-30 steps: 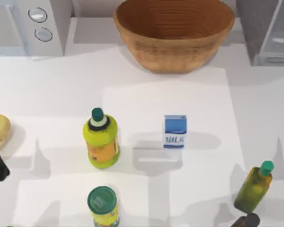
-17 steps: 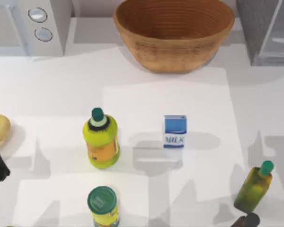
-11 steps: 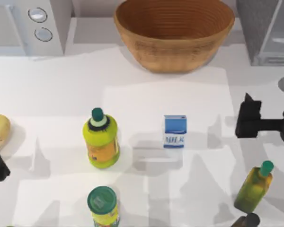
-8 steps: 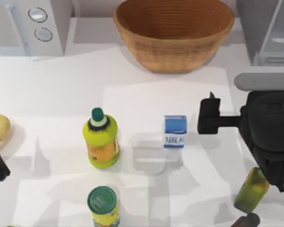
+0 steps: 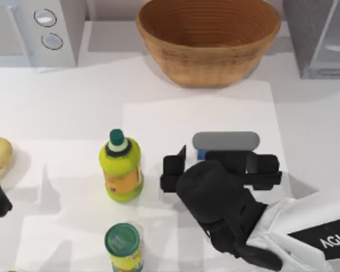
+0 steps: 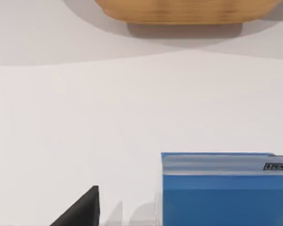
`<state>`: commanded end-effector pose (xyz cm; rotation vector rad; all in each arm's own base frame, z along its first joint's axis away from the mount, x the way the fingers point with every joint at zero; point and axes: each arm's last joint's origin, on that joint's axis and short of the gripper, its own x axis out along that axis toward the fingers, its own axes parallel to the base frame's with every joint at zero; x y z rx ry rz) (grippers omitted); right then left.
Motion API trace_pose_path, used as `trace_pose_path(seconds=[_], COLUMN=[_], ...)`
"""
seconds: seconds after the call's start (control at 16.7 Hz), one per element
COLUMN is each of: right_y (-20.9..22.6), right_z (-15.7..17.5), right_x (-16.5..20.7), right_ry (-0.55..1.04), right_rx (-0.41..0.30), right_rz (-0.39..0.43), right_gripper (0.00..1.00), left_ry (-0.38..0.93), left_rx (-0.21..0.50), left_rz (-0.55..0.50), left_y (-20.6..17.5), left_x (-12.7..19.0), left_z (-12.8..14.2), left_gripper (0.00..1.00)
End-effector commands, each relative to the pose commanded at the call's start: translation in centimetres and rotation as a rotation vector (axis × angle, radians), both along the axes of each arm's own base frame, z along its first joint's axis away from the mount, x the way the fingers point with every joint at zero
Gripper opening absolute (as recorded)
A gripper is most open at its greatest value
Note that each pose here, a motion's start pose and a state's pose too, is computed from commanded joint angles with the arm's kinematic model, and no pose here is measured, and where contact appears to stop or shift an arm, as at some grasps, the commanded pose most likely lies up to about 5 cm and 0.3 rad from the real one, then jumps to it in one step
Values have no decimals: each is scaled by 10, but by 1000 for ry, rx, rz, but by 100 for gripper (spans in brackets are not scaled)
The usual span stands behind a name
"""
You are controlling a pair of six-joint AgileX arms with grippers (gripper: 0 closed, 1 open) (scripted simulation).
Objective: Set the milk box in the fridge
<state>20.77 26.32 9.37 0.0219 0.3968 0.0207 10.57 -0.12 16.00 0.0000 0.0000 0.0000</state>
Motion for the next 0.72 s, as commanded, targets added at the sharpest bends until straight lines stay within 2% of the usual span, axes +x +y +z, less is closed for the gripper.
trace_pose_path(seconds=[0.24, 0.72], right_y=[7, 8], right_z=[-26, -21], right_x=[-5, 5], right_ry=[3, 1], right_rx=[-25, -24], right_rz=[-26, -27], right_gripper=[100, 100], left_ry=[0, 0], left_rx=[0, 0], left_rz=[0, 0], left_y=[0, 0], left_x=[0, 0], left_z=[0, 0], left_gripper=[100, 100])
